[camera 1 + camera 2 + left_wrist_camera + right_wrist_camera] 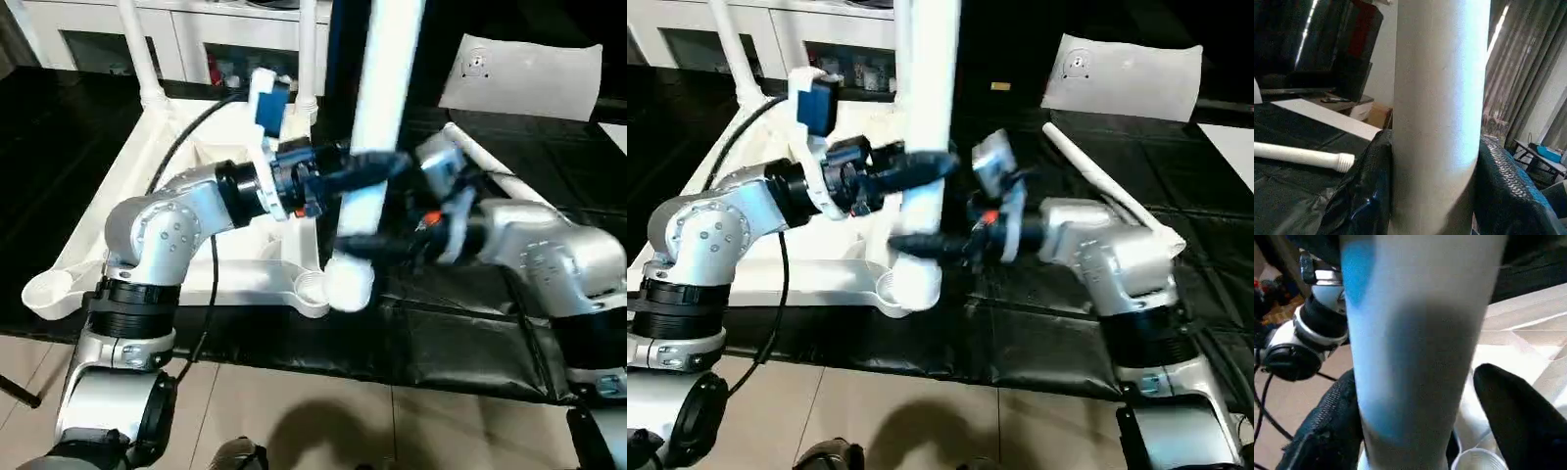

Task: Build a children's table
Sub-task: Pick table leg

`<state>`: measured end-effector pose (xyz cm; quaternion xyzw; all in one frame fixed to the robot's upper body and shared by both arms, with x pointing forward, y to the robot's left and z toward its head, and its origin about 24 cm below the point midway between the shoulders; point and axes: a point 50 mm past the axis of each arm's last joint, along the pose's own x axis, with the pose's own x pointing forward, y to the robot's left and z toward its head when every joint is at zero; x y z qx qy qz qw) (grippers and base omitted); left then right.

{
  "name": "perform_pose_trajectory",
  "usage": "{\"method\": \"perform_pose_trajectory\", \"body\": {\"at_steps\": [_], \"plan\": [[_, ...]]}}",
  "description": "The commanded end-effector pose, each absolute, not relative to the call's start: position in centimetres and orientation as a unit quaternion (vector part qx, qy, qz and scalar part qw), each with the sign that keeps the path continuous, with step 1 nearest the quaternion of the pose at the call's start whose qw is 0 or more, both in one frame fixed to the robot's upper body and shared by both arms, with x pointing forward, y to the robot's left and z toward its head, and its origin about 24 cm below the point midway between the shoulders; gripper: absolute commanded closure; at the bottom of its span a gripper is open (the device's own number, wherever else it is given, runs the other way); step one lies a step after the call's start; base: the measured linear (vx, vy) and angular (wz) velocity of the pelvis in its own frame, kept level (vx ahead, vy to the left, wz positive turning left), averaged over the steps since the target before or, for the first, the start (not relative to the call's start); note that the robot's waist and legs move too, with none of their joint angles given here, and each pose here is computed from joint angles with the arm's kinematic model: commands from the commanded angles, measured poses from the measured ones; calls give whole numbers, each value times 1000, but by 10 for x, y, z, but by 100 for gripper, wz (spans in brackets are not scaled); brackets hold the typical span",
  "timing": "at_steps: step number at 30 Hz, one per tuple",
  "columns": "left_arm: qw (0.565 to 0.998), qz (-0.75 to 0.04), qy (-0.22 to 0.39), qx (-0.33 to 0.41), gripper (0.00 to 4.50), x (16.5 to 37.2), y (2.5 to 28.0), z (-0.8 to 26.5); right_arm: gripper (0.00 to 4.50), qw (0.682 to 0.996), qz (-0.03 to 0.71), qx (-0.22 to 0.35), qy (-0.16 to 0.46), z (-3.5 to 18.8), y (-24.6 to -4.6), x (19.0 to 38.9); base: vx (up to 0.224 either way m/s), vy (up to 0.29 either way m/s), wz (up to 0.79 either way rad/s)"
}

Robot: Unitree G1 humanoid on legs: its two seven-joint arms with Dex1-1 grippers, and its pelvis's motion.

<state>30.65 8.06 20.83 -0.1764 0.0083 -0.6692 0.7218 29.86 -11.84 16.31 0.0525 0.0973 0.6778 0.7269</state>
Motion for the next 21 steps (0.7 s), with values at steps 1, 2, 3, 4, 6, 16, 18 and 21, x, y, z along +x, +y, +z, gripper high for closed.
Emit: {"method": "perform_pose_trajectory", "body": {"at_steps": [1, 2, 3, 4, 6, 16, 18, 21], "plan": [[712, -685, -11, -154, 265, 305, 76, 221, 130, 729, 677, 39, 98, 164, -120, 299, 0, 0, 0], [712, -685, -10, -150, 265, 305, 76, 220, 138, 726, 680, 41, 100, 163, -120, 299, 0, 0, 0], [712, -686, -10, -148, 265, 305, 76, 220, 144, 724, 682, 42, 101, 163, -119, 299, 0, 0, 0], [712, -686, -10, -148, 265, 305, 76, 220, 151, 724, 682, 42, 101, 163, -119, 299, 0, 0, 0], [711, -687, -10, -146, 265, 305, 75, 220, 174, 721, 683, 46, 103, 162, -118, 298, 0, 0, 0], [707, -696, -14, -123, 265, 304, 71, 221, 225, 707, 692, 78, 121, 153, -116, 295, 0, 0, 0], [707, -697, -14, -121, 265, 304, 71, 221, 182, 706, 693, 85, 121, 154, -116, 295, 0, 0, 0], [705, -700, -11, -114, 265, 304, 70, 219, 173, 709, 690, 89, 118, 154, -116, 296, 0, 0, 0]]}}
